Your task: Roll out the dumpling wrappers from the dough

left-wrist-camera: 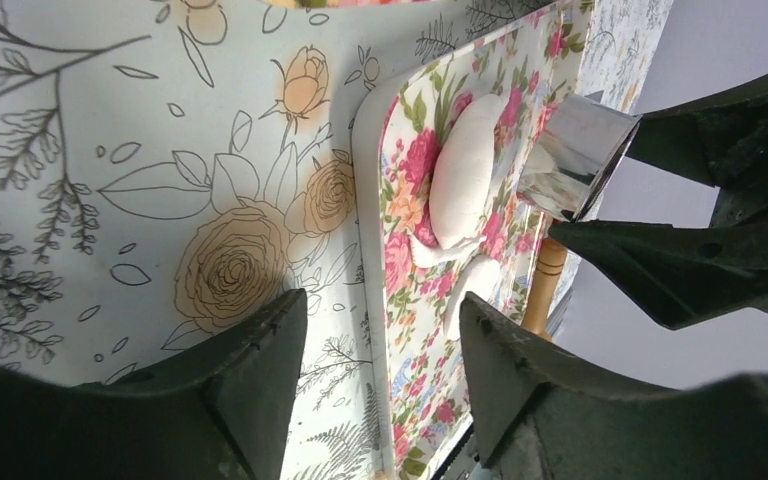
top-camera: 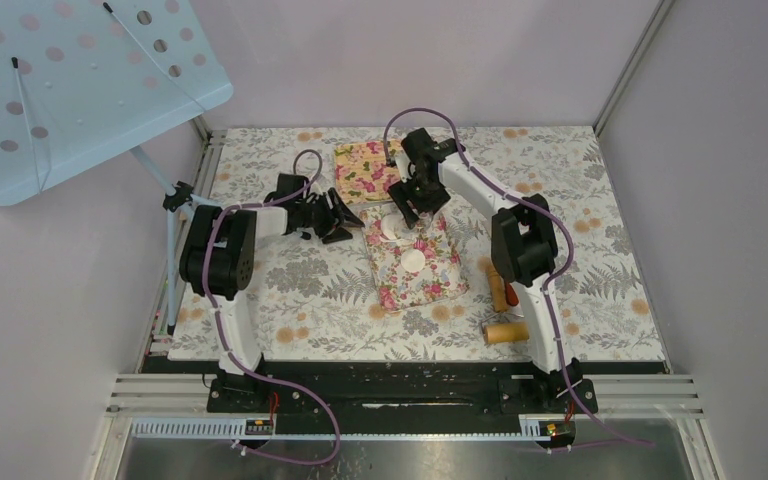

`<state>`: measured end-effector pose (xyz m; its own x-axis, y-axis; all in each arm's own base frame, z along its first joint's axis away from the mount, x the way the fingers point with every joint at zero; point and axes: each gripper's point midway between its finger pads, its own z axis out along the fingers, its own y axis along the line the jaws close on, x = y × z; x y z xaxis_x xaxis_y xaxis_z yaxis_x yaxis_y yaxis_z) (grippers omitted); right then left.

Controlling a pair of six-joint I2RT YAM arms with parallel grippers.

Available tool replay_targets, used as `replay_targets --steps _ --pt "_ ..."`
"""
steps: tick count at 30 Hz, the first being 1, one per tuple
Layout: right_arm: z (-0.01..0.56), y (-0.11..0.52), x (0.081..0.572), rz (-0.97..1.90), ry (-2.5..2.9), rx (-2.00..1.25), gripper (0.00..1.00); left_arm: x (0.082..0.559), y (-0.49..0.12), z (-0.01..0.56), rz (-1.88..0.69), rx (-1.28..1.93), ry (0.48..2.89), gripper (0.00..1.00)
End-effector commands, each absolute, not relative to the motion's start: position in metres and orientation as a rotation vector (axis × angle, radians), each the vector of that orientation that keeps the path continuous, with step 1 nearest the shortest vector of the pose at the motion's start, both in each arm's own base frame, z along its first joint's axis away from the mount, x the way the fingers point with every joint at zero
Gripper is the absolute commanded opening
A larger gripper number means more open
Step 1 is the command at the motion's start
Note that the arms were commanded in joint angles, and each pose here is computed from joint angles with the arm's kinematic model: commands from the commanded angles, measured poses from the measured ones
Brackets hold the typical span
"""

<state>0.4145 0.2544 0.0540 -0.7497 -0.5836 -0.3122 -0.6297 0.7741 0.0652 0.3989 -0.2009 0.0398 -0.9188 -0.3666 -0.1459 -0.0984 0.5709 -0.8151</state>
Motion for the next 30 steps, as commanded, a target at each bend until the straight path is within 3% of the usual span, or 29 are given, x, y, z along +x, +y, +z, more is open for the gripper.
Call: replay_targets --steps 1,6,8,9,10,12,18,23,27,30 --pt "0.055 0.248 0.421 0.166 2.674 -0.945 0.47 0.411 -0.191 0.063 -1.207 -0.293 2.456 0.60" --pt "0.069 0.242 0.425 0.141 2.643 -0.936 0.70 0.413 -0.189 0.084 -1.193 -0.192 2.441 0.66" --pt "0.089 0.240 0.427 0.145 2.599 -0.930 0.77 0.414 -0.191 0.100 -1.203 -0.070 2.417 0.76" --pt "0.098 0.239 0.427 0.146 2.577 -0.925 0.83 0.415 -0.192 0.106 -1.205 -0.012 2.420 0.77" --pt "0.107 0.239 0.427 0.154 2.553 -0.920 0.98 0.409 -0.191 0.108 -1.205 0.030 2.450 0.78" --pt "0.122 0.240 0.424 0.178 2.514 -0.926 0.99 0.405 -0.190 0.118 -1.194 0.148 2.478 0.85" --pt "0.173 0.212 0.406 0.140 2.413 -0.890 0.99 0.375 -0.174 0.146 -1.102 0.396 2.460 0.90" --pt "0.189 0.134 0.367 -0.014 2.370 -0.840 1.00 0.335 -0.137 0.156 -0.832 0.612 2.533 0.94" --pt "0.143 0.075 0.319 -0.191 2.480 -0.853 0.99 0.318 -0.098 0.159 -0.484 0.607 2.446 0.99" --pt "0.114 0.048 0.296 -0.282 2.538 -0.858 0.99 0.310 -0.084 0.173 -0.360 0.578 2.357 0.99"
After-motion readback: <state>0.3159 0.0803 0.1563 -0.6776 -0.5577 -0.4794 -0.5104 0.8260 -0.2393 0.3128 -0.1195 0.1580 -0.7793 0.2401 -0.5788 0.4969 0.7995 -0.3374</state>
